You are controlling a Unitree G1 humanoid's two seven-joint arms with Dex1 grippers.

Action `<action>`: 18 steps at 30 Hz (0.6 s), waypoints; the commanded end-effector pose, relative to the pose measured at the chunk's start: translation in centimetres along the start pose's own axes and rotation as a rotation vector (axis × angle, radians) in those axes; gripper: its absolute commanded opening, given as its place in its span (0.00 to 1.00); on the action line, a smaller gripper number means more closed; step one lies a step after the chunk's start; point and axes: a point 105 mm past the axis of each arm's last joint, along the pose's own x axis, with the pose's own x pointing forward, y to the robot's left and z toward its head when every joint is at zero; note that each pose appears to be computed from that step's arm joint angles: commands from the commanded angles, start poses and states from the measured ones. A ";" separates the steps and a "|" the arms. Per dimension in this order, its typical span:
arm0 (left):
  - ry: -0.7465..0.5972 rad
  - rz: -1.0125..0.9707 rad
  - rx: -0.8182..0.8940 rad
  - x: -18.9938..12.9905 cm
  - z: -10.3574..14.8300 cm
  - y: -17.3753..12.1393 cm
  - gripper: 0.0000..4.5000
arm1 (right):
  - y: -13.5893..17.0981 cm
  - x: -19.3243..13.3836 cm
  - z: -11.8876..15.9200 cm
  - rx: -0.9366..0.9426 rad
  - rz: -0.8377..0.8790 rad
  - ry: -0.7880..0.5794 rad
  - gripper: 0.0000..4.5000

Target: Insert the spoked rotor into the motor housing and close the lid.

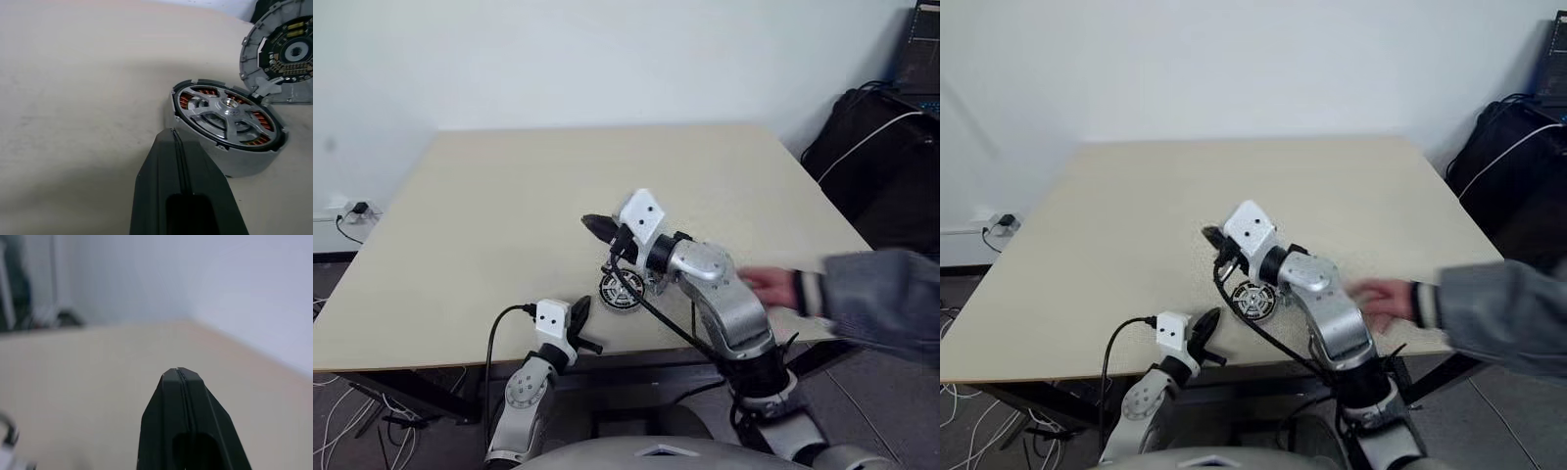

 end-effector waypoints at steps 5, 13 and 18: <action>-0.064 -0.045 0.050 0.5 1.9 -0.3 0.00 | 0.2 -2.0 3.2 0.028 -0.090 -0.174 0.00; -0.057 -0.066 0.049 0.9 1.9 -0.3 0.00 | 0.3 -2.2 2.3 0.049 -0.082 -0.131 0.00; -0.055 -0.066 0.044 0.7 1.7 -0.4 0.00 | 0.4 -2.1 2.0 0.054 -0.081 -0.115 0.00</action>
